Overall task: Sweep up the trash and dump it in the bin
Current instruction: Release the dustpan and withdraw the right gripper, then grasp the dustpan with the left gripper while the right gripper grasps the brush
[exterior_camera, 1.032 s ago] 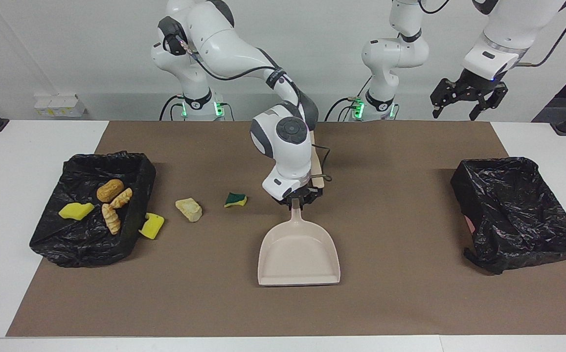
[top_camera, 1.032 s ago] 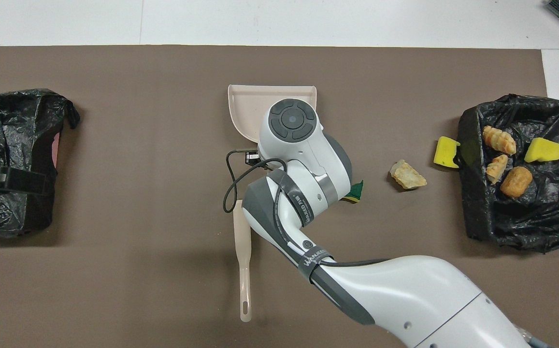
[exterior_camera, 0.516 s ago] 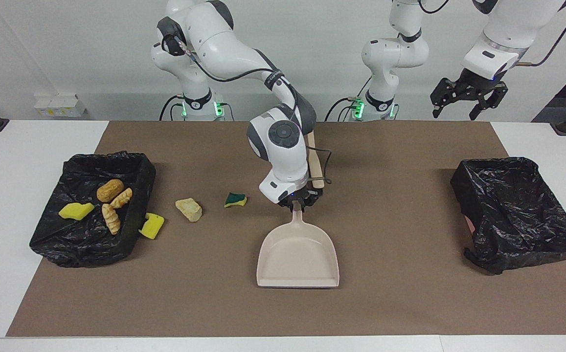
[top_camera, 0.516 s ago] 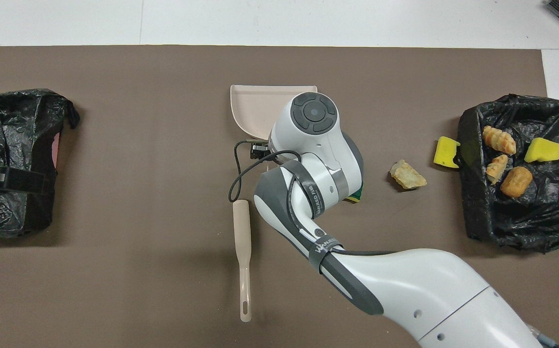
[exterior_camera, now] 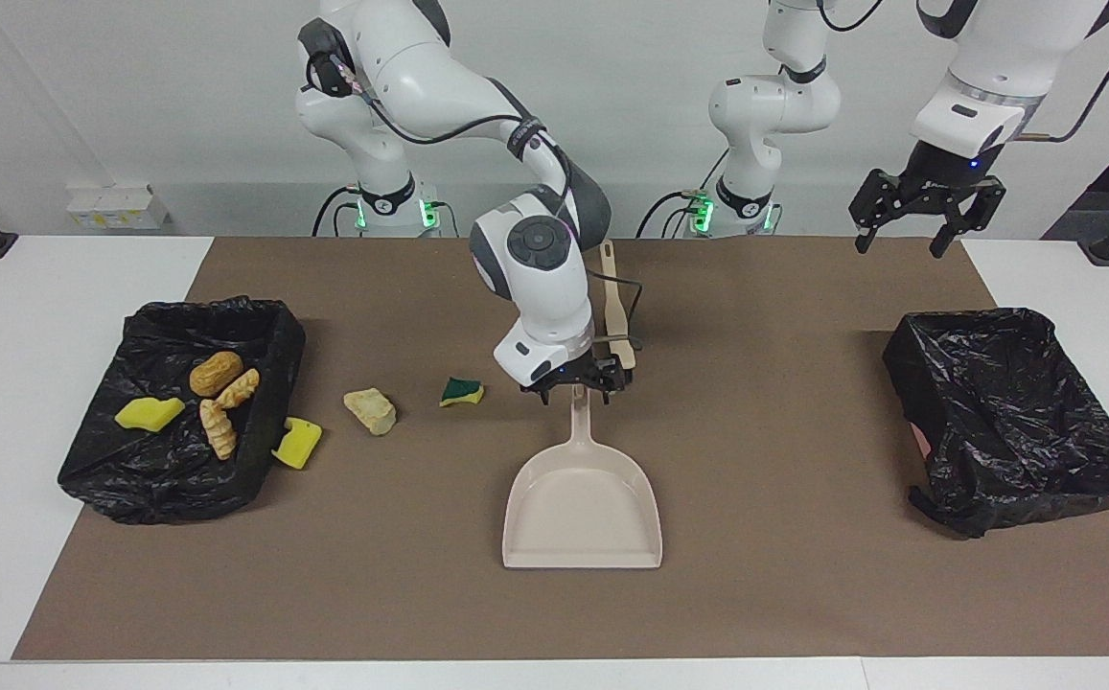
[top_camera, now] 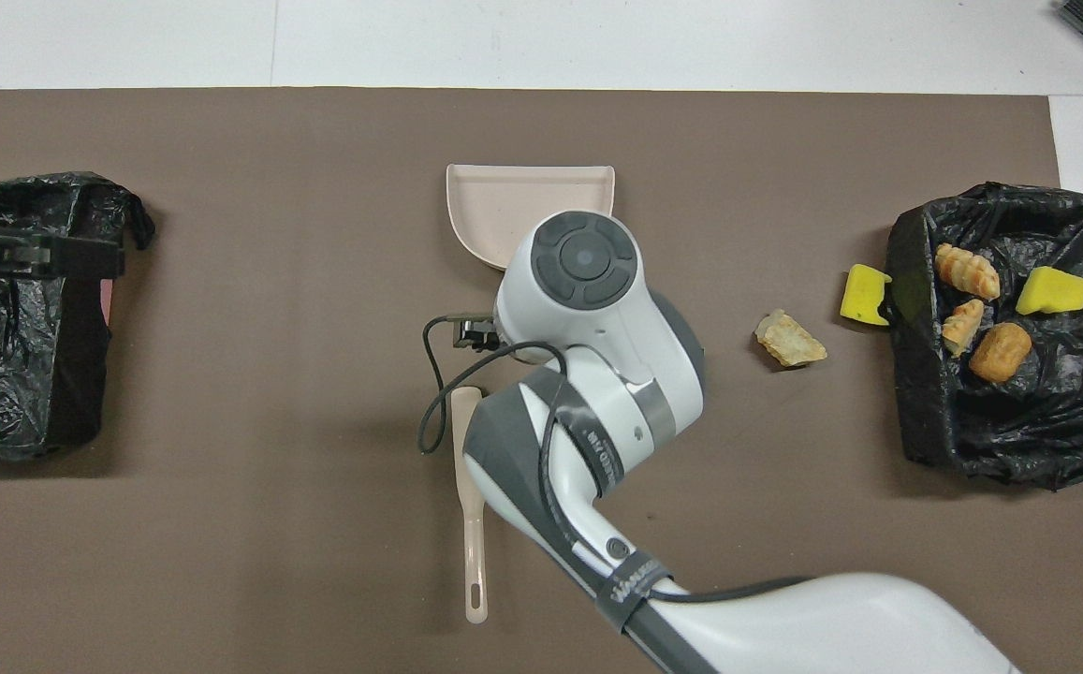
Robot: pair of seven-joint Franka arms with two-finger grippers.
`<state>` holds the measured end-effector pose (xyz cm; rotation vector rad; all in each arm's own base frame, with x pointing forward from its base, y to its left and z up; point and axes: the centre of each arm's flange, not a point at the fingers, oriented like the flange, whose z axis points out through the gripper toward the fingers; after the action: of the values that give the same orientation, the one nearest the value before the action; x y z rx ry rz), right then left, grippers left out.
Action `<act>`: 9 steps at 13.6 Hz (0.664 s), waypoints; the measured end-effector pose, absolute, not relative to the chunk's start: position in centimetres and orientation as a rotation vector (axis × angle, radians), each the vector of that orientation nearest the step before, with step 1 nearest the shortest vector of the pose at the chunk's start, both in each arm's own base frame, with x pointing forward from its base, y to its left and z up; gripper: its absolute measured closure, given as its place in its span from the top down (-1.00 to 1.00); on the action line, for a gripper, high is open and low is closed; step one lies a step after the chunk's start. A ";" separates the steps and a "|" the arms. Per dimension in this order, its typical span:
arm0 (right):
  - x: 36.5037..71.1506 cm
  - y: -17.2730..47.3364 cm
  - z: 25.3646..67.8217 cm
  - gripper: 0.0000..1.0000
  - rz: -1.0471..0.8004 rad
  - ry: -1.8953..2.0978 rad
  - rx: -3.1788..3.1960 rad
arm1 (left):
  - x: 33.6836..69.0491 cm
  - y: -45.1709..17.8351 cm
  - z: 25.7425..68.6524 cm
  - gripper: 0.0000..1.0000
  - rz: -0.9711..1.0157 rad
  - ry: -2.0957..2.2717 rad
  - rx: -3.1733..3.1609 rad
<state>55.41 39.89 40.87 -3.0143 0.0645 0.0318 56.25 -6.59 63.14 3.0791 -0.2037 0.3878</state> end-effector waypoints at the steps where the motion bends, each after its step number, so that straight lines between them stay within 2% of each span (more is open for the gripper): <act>1: 53.3 41.0 41.0 1.00 0.047 0.070 -3.024 | 57.3 -7.1 62.2 1.00 0.420 -0.179 3.070; 4: 48.0 43.3 40.6 1.00 0.093 0.096 -3.056 | 59.4 -11.7 59.1 1.00 0.401 -0.124 3.043; 9: 39.9 47.1 37.4 1.00 0.126 0.124 -3.091 | 60.5 -22.5 54.4 1.00 0.328 -0.152 3.005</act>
<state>39.90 47.14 37.41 -3.0909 0.1237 0.1257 60.55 -22.48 54.42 3.0055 -0.1522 0.3285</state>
